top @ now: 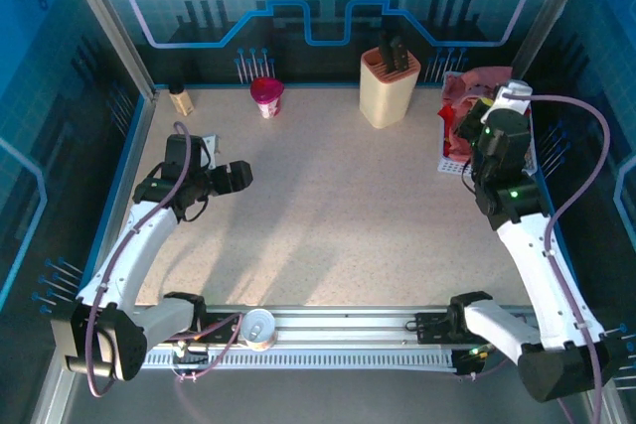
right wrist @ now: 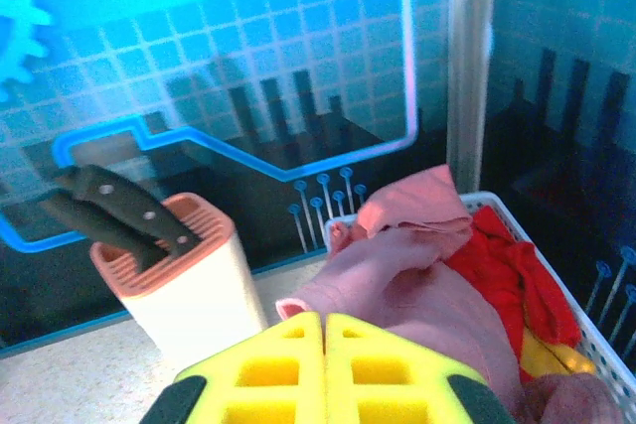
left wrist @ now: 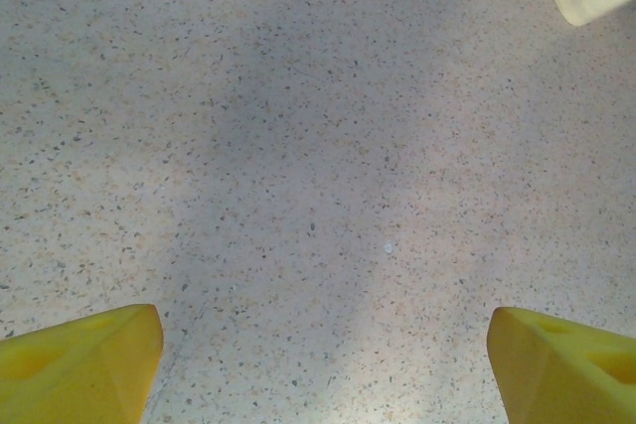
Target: Fold and stack the t-shirts
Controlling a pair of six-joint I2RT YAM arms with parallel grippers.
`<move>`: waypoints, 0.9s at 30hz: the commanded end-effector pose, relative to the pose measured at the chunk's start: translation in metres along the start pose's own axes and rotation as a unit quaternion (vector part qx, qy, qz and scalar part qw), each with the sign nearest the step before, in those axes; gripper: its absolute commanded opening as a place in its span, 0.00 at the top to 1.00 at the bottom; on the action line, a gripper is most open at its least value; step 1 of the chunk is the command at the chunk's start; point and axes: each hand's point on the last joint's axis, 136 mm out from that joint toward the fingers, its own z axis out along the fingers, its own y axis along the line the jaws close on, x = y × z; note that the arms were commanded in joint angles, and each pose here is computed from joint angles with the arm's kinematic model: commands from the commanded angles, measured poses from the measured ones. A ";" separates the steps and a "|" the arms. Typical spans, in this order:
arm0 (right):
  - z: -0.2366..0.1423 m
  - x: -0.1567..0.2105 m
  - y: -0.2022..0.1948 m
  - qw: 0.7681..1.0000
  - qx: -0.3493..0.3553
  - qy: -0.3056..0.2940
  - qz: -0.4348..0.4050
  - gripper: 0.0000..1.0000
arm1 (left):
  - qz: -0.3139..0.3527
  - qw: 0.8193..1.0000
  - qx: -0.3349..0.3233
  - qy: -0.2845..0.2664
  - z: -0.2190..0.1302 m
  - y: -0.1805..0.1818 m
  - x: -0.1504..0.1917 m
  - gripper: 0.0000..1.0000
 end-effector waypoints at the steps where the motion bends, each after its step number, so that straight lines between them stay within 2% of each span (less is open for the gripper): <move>1: -0.026 -0.047 0.028 0.996 -0.052 -0.063 -0.019 1.00 | -0.008 1.000 0.025 0.000 -0.001 -0.009 0.003 0.14; 6: -0.051 -0.052 0.100 0.979 -0.188 -0.057 -0.063 1.00 | -0.009 1.000 0.023 -0.001 -0.001 -0.008 0.001 0.12; 9: -0.073 -0.050 0.148 0.958 -0.261 -0.060 -0.101 1.00 | -0.015 1.000 0.023 -0.003 -0.001 -0.006 0.000 0.11; 11: -0.097 -0.043 0.188 0.930 -0.335 -0.070 -0.135 1.00 | -0.021 0.999 0.027 -0.004 -0.002 -0.006 -0.001 0.10; 17: -0.150 -0.011 0.274 0.872 -0.457 -0.046 -0.168 1.00 | -0.036 0.999 0.026 -0.015 -0.005 0.000 -0.007 0.10; 22: -0.164 0.039 0.331 0.854 -0.494 -0.002 -0.160 1.00 | -0.048 0.999 0.012 -0.022 -0.009 0.009 -0.011 0.09; 25: -0.148 0.080 0.351 0.867 -0.469 0.066 -0.154 0.97 | -0.055 0.998 -0.008 -0.023 -0.015 0.015 -0.012 0.09; 26: -0.144 0.095 0.356 0.867 -0.463 0.092 -0.159 0.89 | -0.060 0.998 -0.012 -0.023 -0.017 0.016 -0.012 0.09; 27: -0.141 0.104 0.359 0.866 -0.460 0.109 -0.161 0.76 | -0.064 0.998 -0.013 -0.024 -0.020 0.016 -0.012 0.09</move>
